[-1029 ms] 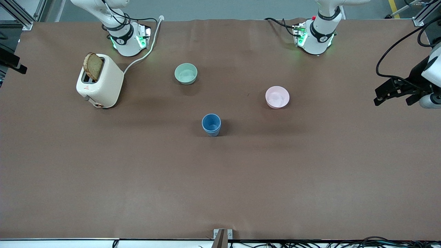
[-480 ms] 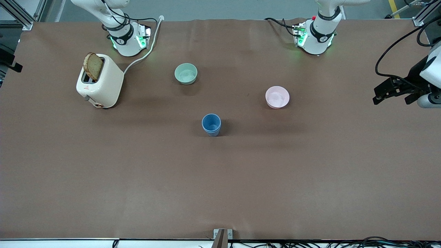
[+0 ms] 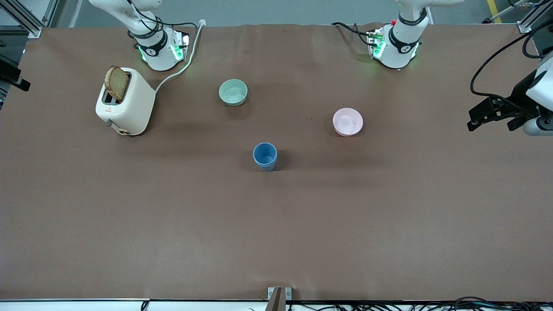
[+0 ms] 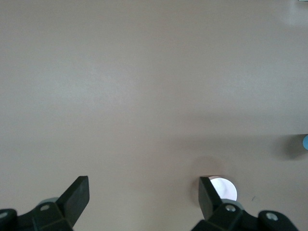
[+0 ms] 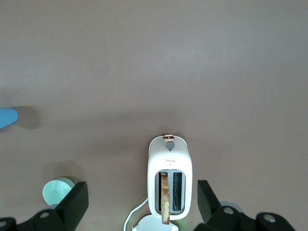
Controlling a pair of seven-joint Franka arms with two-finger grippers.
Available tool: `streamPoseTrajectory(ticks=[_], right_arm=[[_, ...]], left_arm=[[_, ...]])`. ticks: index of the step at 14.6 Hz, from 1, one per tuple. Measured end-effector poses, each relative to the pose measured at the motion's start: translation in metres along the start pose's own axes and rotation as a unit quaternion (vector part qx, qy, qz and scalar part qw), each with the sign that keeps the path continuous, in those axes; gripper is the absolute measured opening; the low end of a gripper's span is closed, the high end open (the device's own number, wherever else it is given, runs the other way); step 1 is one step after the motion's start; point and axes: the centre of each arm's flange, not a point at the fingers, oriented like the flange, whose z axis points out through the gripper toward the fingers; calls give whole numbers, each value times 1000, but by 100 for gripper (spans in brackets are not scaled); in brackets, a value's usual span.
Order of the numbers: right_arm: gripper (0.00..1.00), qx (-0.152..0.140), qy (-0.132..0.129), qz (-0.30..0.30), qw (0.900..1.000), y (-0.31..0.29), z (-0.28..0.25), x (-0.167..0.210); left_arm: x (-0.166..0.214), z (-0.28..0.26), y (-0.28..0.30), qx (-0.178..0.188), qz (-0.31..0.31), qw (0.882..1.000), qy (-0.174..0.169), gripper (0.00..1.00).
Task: Stack blue cups with both arms
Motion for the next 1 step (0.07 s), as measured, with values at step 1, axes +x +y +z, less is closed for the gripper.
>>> streamPoseTrajectory(ticks=[1], right_arm=[[100,0,2,0,1000,0,0,0]], left_arm=[[0,0,0,0,0,1000,0,100]])
